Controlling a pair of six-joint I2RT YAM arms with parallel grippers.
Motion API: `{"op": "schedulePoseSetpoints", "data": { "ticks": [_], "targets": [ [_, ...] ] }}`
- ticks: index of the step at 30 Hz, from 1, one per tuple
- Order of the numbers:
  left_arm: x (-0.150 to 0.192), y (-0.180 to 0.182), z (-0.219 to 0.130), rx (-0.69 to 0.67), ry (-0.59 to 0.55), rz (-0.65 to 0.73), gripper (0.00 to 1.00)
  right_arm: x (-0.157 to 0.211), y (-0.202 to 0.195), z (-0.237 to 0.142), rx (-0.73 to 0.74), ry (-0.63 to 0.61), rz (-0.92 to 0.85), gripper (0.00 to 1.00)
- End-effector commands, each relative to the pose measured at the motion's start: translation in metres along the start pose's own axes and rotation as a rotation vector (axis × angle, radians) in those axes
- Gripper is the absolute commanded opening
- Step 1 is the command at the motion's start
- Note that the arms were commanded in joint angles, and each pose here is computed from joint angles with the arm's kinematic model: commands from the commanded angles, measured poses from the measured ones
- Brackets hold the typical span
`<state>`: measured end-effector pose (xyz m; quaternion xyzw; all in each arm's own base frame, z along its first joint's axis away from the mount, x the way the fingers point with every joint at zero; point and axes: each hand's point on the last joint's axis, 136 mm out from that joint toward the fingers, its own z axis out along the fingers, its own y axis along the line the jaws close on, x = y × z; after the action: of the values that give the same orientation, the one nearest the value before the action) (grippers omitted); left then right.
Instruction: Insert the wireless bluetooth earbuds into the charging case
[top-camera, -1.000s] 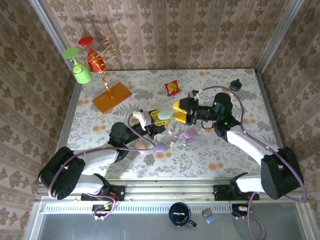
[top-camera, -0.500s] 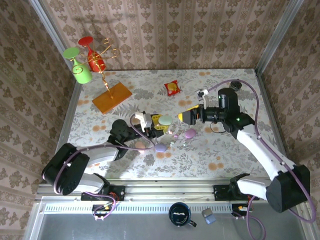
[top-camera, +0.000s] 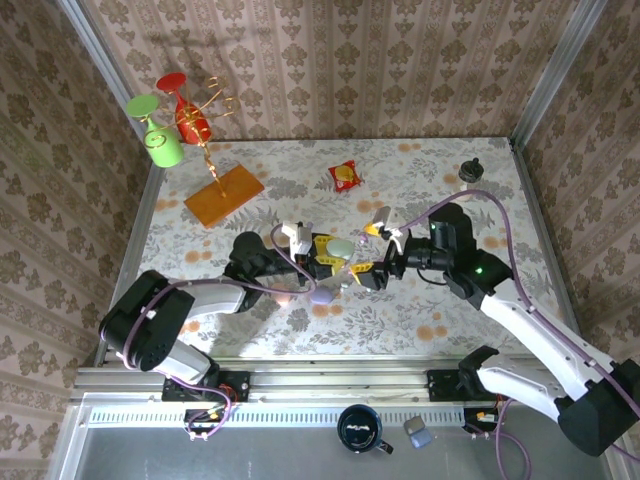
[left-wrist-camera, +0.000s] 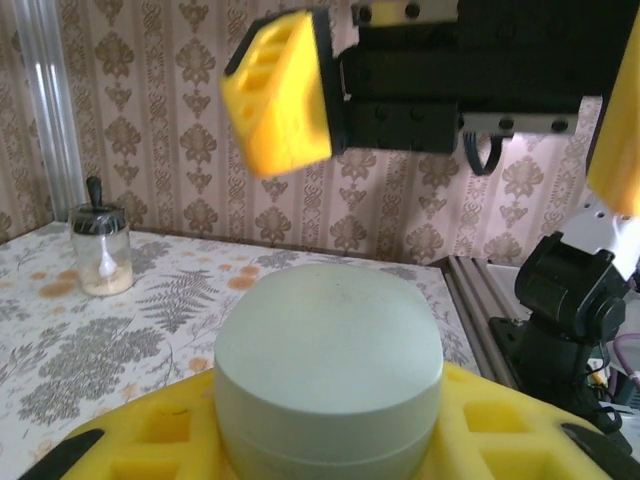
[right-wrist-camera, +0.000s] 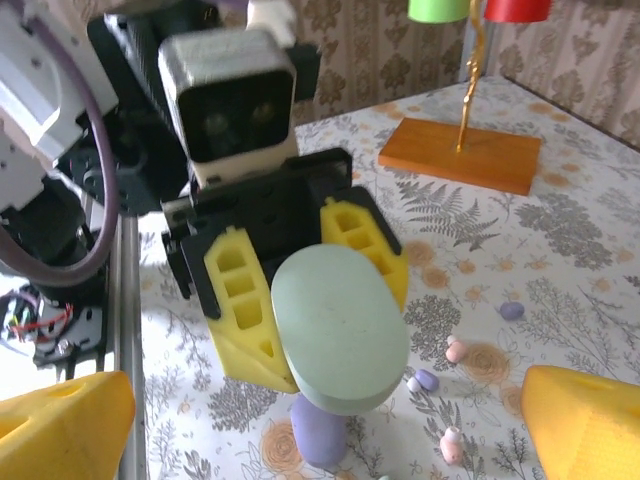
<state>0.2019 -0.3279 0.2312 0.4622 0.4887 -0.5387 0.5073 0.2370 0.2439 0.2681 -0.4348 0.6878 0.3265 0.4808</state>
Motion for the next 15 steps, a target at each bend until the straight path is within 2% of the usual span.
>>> {"op": "schedulePoseSetpoints", "data": {
  "ticks": [1, 5, 12, 15],
  "targets": [
    [-0.011, -0.009, 0.0, 0.045, -0.03, 0.047, 0.36, 0.003, -0.011, 0.011, 0.042, 0.022, -0.08, 1.0],
    [-0.016, -0.012, -0.002, 0.05, -0.038, 0.044, 0.36, 0.001, -0.017, 0.019, 0.056, 0.04, -0.066, 1.0],
    [-0.013, -0.015, -0.001, 0.057, -0.033, 0.064, 0.36, -0.018, -0.043, 0.014, 0.205, -0.042, 0.014, 0.99],
    [-0.012, -0.013, -0.001, 0.056, -0.03, 0.067, 0.36, -0.022, -0.048, 0.013, 0.217, -0.048, 0.043, 0.98]
  ]
}}
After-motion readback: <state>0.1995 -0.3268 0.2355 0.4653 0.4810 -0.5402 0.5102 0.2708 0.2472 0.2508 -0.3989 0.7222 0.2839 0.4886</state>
